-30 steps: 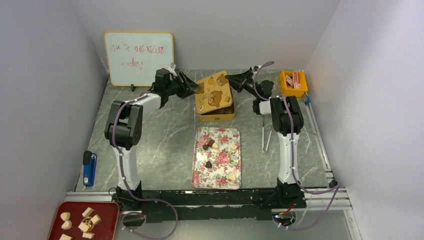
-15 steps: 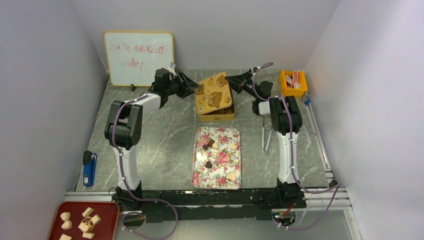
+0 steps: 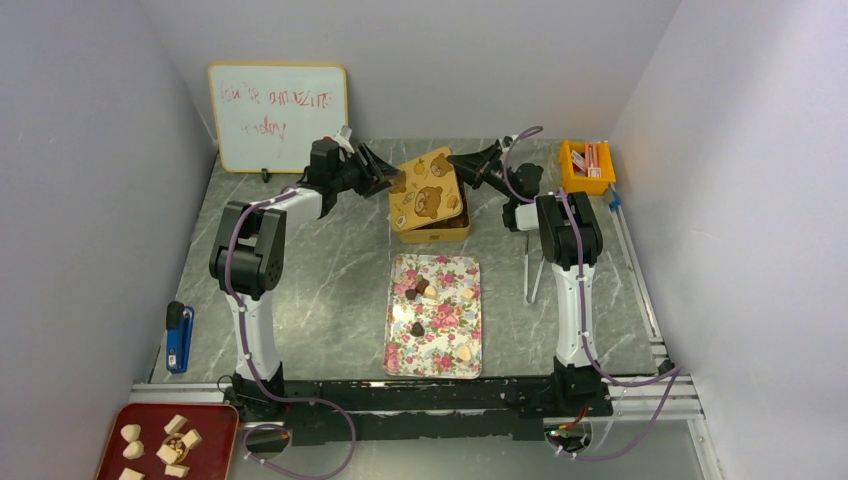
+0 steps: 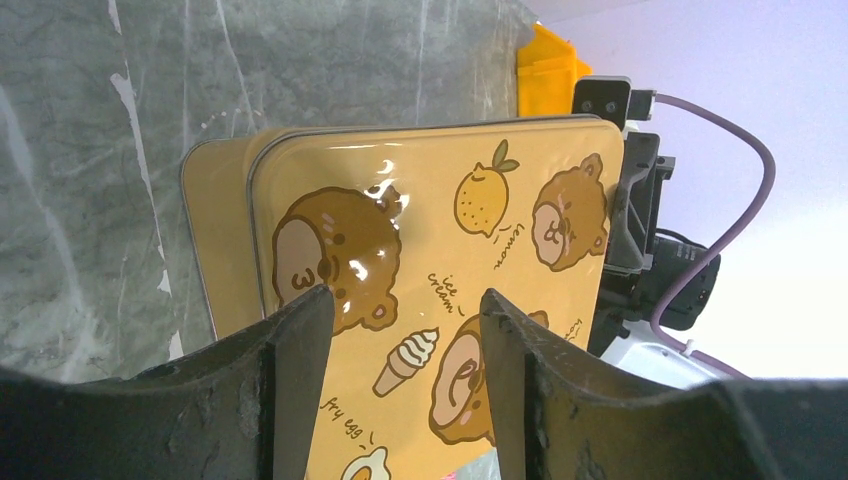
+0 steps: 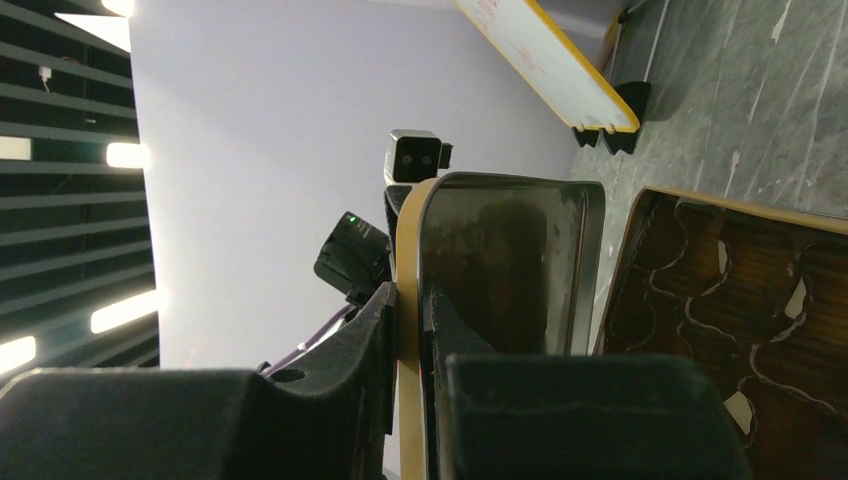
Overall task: Pack the chocolate
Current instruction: Pick up the box lid from the packing box.
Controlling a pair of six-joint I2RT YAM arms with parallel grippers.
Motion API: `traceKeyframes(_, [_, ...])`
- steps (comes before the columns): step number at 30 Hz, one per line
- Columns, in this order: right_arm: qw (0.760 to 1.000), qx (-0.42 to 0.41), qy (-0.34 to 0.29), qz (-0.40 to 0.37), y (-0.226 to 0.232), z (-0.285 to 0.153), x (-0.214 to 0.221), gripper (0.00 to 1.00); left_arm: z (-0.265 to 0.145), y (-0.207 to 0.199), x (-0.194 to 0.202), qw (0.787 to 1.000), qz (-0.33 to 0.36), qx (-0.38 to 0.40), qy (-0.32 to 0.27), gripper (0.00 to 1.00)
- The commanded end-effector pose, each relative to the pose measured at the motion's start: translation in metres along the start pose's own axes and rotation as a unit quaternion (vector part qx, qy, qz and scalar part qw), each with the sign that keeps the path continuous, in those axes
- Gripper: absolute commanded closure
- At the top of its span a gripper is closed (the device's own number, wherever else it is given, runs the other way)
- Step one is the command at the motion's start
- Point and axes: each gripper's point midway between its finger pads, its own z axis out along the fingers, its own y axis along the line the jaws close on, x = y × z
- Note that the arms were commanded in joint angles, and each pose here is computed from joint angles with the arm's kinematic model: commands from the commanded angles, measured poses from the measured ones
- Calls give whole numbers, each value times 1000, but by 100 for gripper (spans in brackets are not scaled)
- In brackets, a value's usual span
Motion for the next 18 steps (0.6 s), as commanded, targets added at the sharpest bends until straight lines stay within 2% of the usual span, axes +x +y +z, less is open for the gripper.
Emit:
traceKeyframes(1, [999,-23,0,-32,10,-2,-2,100,0,-9,2,1000,8,22,3,40])
traceKeyframes(18, [999,-23,-8,-33,8,-4,-12,100,-4,0,10,1000,13,6,13,40])
